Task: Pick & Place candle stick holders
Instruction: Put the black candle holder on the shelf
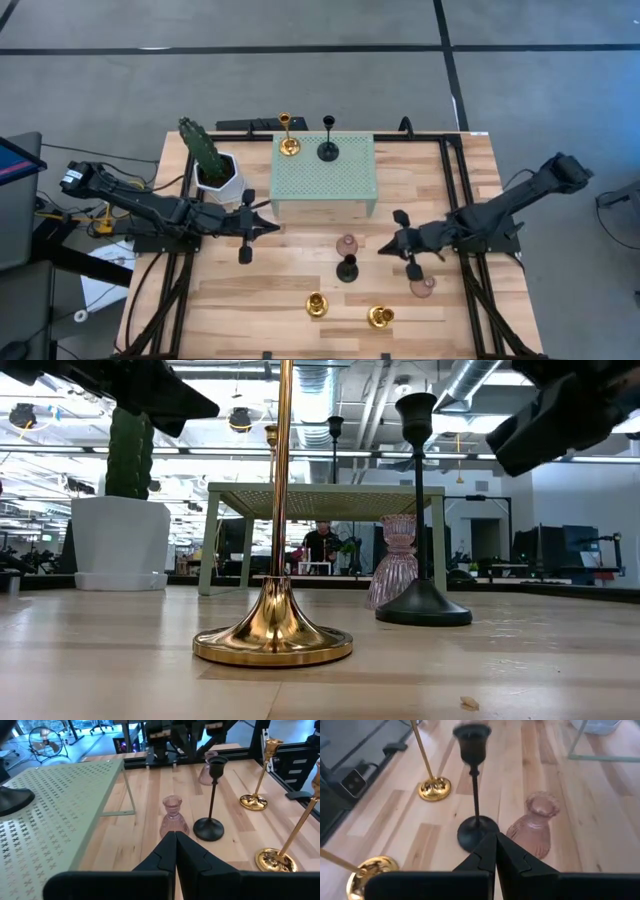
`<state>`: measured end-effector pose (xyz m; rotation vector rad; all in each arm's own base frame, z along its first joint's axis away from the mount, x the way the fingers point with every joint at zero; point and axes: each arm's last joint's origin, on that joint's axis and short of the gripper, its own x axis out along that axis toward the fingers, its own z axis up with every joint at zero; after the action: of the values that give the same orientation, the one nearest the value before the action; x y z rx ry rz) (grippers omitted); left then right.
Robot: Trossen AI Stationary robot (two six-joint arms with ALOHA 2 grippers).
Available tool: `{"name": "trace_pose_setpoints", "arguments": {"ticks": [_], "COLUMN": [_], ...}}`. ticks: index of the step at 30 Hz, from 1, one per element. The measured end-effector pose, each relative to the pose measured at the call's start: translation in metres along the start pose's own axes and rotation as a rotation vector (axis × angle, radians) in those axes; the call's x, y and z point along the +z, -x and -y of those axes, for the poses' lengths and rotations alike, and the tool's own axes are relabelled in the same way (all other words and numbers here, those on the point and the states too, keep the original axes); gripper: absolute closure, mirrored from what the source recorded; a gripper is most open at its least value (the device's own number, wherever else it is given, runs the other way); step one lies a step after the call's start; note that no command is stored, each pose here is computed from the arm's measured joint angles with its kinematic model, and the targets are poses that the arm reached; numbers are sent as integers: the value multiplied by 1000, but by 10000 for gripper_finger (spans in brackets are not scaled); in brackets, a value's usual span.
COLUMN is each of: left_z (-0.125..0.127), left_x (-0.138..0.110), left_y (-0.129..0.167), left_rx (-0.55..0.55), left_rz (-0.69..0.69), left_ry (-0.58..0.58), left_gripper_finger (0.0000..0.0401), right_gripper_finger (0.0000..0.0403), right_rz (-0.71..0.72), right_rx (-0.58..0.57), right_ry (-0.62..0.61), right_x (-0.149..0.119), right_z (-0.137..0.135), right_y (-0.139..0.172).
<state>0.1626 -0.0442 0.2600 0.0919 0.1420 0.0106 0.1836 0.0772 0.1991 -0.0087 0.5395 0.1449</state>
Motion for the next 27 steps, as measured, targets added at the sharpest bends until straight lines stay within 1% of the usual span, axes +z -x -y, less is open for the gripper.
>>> {"name": "trace_pose_setpoints", "arguments": {"ticks": [3,8,10,16,19,23,27], "left_z": [0,0,0,0,0,0,0], "left_x": [0,0,0,0,0,0,0], "left_y": [0,0,0,0,0,0,0], "left_rx": [0,0,0,0,0,0,0], "left_rz": [0,0,0,0,0,0,0], "left_ry": [1,15,23,26,26,26,26], "left_gripper_finger": [395,397,397,396,397,395,397], "right_gripper_finger": [403,398,384,315,289,274,274], "right_rz": [-22,15,25,37,55,63,41], "right_rx": [-3,-12,-11,-7,0,5,4], "right_ry": [3,-66,-70,-68,-72,-71,-66], "right_x": [-4,-5,-6,-11,-10,-5,-4], "right_z": [-3,-4,-6,-9,-10,-14,-16], "right_y": [-14,-37,-44,-60,-67,-76,-87]}}
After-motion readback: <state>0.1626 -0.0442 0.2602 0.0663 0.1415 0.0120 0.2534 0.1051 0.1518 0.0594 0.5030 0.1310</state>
